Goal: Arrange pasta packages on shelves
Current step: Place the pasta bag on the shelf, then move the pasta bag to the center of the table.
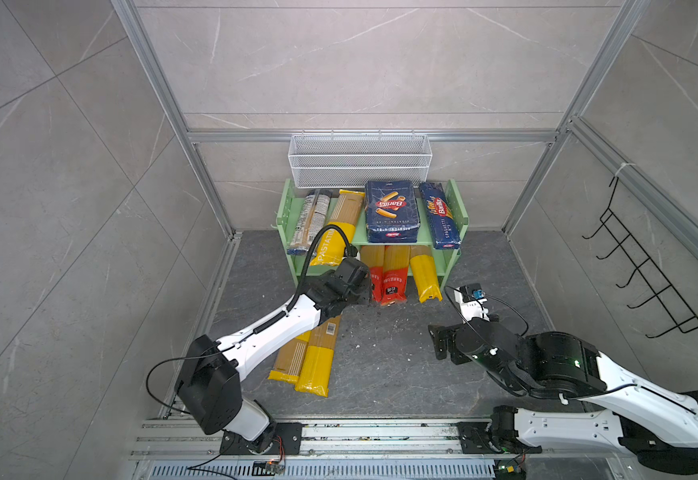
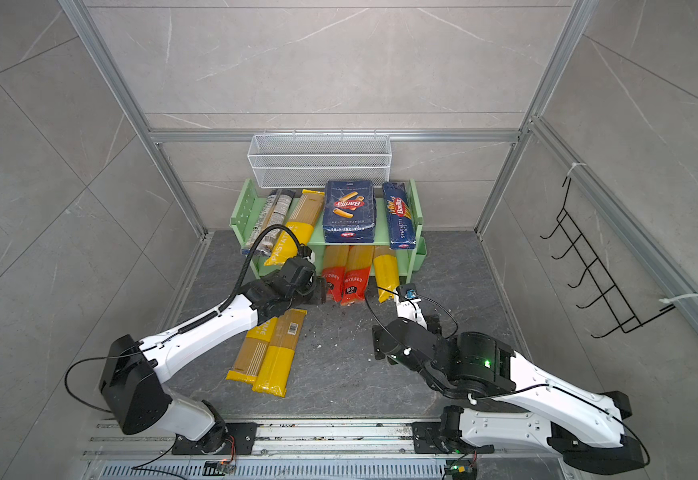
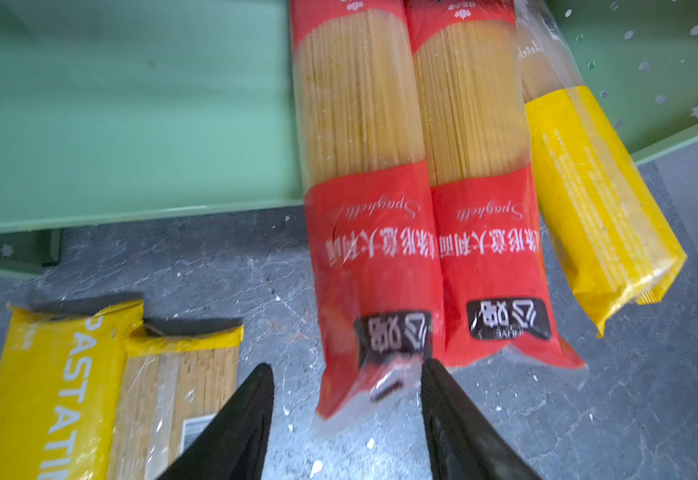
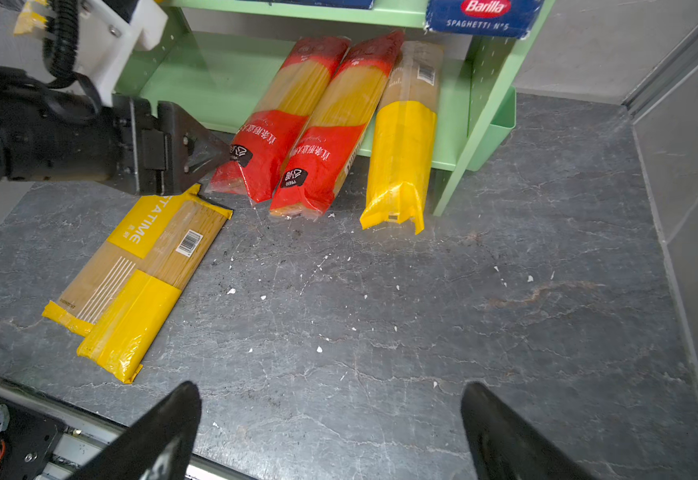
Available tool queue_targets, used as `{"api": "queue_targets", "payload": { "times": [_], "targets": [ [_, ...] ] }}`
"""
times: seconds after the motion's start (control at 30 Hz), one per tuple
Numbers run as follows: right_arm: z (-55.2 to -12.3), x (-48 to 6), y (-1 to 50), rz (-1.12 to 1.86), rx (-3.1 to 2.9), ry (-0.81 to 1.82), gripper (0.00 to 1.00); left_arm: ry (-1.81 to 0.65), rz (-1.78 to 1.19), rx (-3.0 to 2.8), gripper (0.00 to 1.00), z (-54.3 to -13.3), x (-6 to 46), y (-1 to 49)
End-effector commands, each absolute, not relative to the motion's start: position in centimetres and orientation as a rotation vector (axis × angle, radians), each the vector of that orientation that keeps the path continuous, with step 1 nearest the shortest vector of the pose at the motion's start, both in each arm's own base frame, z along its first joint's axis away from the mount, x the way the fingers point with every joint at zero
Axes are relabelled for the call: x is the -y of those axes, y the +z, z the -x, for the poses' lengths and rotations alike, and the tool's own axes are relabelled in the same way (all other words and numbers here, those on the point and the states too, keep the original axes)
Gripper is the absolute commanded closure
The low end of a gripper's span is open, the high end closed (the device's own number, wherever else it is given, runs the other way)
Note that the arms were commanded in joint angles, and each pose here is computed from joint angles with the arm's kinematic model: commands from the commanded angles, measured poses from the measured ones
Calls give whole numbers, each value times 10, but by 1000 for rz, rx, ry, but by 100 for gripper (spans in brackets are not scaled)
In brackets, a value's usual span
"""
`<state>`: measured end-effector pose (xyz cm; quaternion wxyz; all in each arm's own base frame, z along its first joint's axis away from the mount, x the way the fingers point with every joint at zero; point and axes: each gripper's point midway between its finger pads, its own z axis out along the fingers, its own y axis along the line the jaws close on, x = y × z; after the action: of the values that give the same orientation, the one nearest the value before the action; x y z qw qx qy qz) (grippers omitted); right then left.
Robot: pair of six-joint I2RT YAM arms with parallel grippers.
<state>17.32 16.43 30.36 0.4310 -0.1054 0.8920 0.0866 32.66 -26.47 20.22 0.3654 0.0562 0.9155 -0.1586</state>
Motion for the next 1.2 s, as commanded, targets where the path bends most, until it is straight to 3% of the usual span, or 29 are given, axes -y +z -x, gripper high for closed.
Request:
{"api": "queue_targets", "payload": {
  "times": [0.0,0.63,0.77,0.87,1.0,1.07,1.17],
  "targets": [
    [-174,-174,300,272,-2229,248,0,-444,-107,-2341,41,-307,252,215],
    [-180,-240,279,389,-2275,333,1,-374,71,-2534,38,-210,174,132],
    [-183,-246,276,389,-2282,331,0,-335,82,-2590,32,-195,172,110],
    [-184,-252,275,403,-2288,345,1,-302,76,-2602,13,-185,170,103],
    [-184,-257,272,416,-2295,369,0,-266,91,-2623,10,-173,162,91],
    [-183,-259,269,423,-2300,377,0,-255,101,-2632,0,-166,158,86],
    [-184,-262,264,428,-2307,391,0,-229,124,-2642,0,-157,151,78]
  ]
}}
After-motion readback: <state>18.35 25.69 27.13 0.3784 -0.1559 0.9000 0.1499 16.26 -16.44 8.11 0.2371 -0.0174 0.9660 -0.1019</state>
